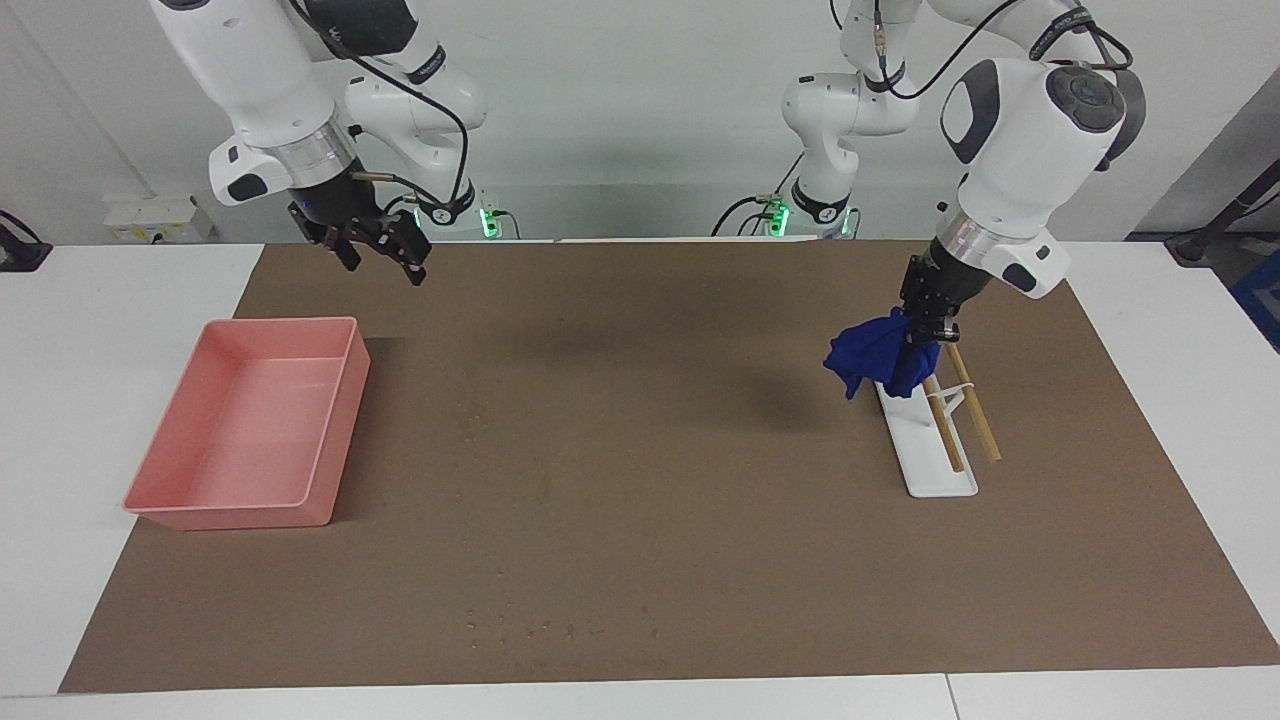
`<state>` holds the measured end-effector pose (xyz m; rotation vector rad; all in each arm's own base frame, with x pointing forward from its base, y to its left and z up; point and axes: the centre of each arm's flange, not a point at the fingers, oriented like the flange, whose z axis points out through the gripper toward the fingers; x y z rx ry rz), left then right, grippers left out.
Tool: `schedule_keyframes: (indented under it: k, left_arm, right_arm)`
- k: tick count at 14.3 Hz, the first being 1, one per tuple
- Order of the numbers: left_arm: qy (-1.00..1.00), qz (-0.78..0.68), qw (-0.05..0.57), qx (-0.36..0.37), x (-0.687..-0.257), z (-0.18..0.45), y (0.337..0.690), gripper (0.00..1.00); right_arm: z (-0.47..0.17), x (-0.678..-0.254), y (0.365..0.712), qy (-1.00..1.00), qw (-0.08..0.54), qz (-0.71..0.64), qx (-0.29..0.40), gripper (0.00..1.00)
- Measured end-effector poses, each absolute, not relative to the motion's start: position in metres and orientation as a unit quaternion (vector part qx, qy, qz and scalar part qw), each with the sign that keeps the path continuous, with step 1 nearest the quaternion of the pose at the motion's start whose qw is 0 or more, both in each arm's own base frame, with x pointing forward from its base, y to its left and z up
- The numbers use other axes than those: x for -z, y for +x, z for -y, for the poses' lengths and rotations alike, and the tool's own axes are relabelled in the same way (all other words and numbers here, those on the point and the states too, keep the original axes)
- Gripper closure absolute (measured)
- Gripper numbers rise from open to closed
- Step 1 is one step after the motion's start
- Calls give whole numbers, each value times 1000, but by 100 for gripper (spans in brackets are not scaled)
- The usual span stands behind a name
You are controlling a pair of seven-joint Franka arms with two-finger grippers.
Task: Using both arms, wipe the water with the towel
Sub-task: 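Lift the towel with the left gripper while the right gripper approaches, then grasp the blue towel with the right gripper from the left gripper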
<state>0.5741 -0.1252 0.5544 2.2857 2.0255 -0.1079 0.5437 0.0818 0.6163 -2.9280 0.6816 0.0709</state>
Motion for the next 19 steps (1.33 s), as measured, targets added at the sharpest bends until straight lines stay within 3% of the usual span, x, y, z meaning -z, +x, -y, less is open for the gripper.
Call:
schedule_keyframes:
  k: [9, 13, 19]
  left_arm:
    - [695, -706, 130, 35, -574, 289, 540, 81]
    - [657, -732, 174, 38, -591, 327, 527, 81]
    - [630, -744, 216, 55, -618, 378, 498, 81]
  right_arm:
    - [-190, -613, 562, -826, 232, -506, -87, 0]
    - [-237, -601, 562, -789, 241, -553, -114, 0]
    - [-249, -587, 573, -757, 265, -581, -141, 0]
